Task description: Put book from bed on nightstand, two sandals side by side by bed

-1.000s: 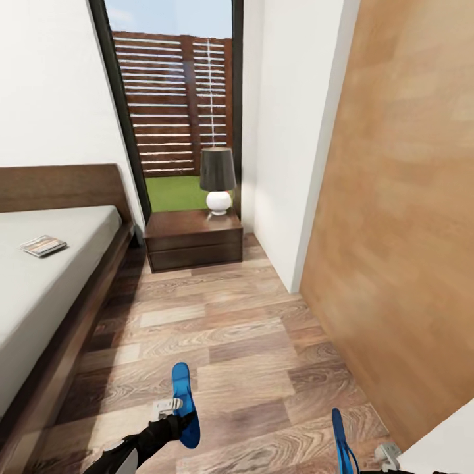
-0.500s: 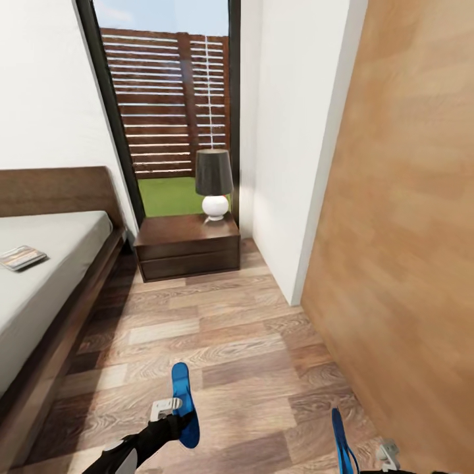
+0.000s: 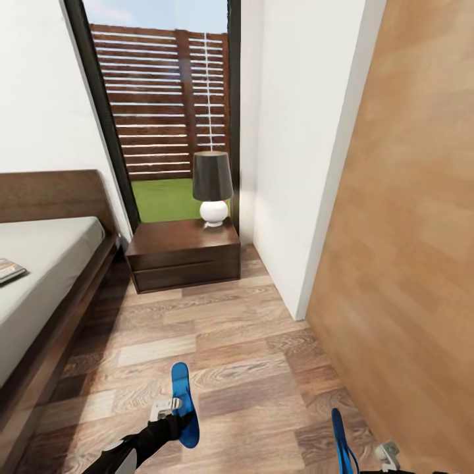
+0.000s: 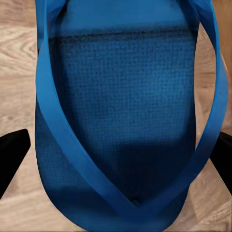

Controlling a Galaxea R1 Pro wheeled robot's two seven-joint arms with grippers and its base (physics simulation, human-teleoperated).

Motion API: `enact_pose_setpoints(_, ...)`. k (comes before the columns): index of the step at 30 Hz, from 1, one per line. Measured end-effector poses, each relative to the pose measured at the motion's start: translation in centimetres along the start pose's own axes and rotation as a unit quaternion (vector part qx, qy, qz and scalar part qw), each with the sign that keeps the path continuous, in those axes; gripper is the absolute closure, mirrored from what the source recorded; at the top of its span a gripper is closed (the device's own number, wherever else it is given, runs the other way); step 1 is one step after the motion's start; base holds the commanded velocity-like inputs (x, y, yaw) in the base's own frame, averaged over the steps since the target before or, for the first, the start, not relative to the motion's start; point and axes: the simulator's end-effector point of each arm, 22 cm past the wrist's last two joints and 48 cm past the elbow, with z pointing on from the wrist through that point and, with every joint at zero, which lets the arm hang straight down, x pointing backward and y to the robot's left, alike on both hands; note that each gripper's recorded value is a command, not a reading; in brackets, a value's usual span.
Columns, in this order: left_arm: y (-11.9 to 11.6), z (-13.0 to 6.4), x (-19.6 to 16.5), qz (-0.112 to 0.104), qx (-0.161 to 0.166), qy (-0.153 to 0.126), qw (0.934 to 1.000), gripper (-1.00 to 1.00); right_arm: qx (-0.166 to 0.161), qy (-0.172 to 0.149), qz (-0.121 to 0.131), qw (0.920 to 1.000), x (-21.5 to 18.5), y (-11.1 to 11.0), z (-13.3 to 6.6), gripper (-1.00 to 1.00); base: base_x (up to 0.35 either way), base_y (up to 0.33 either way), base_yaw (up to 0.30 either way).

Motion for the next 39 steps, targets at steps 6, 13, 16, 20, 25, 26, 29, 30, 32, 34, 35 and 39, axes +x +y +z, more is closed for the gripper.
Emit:
enact_pose_setpoints(6, -0.01, 0.01, -0.03, 0.000, 0.000, 0.000, 1.0000, 1.00, 0.000, 0.000, 0.000, 1.0000, 0.00, 0.00, 0.00, 1.00, 0.325, 0.000, 0.000)
enact_pose_setpoints(13, 0.01, 0.00, -0.01, -0.001, 0.000, 0.000, 1.0000, 1.00, 0.000, 0.000, 0.000, 1.0000, 0.01, 0.00, 0.00, 1.00, 0.325, 0.000, 0.000)
enact_pose_setpoints(16, 0.00, 0.00, 0.00, 0.000, 0.000, 0.000, 1.0000, 1.00, 0.000, 0.000, 0.000, 1.0000, -0.01, 0.00, 0.00, 1.00, 0.324, 0.000, 0.000)
enact_pose_setpoints(20, 0.00, 0.00, 0.00, 0.000, 0.000, 0.000, 1.0000, 1.00, 0.000, 0.000, 0.000, 1.0000, 0.00, 0.00, 0.00, 1.00, 0.324, 0.000, 0.000)
enact_pose_setpoints(25, 0.00, 0.00, 0.00, 0.000, 0.000, 0.000, 1.0000, 1.00, 0.000, 0.000, 0.000, 1.0000, -0.01, 0.00, 0.00, 1.00, 0.325, 0.000, 0.000)
enact_pose_setpoints(26, 0.00, 0.00, 0.01, 0.000, 0.000, 0.000, 1.0000, 1.00, 0.000, 0.000, 0.000, 1.0000, -0.02, 0.00, 0.00, 1.00, 0.325, -0.014, 0.000)
enact_pose_setpoints(29, -0.01, 0.00, -0.02, 0.000, 0.000, 0.000, 1.0000, 1.00, 0.000, 0.000, 0.000, 1.0000, -0.02, 0.01, 0.01, 1.00, 0.325, -0.053, 0.000)
enact_pose_setpoints(30, -0.01, 0.00, -0.01, 0.000, 0.000, 0.000, 1.0000, 1.00, 0.000, 0.000, 0.000, 1.0000, -0.02, 0.00, 0.00, 1.00, 0.325, -0.070, 0.000)
enact_pose_setpoints(32, -0.01, 0.00, -0.02, 0.000, 0.000, 0.000, 1.0000, 1.00, 0.000, 0.000, 0.000, 1.0000, 0.00, -0.01, 0.00, 1.00, 0.325, -0.075, 0.000)
enact_pose_setpoints(34, -0.01, 0.00, 0.00, 0.000, 0.000, 0.000, 1.0000, 1.00, 0.000, 0.000, 0.000, 1.0000, -0.02, -0.01, 0.00, 1.00, 0.325, -0.077, 0.000)
enact_pose_setpoints(35, -0.01, 0.00, 0.00, 0.000, 0.000, 0.000, 1.0000, 1.00, 0.000, 0.000, 0.000, 1.0000, -0.03, 0.00, 0.00, 1.00, 0.325, -0.078, 0.000)
enact_pose_setpoints(39, -0.01, 0.01, -0.02, 0.000, 0.000, 0.000, 1.0000, 1.00, 0.000, 0.000, 0.000, 1.0000, -0.02, 0.00, 0.00, 1.00, 0.325, -0.082, 0.000)
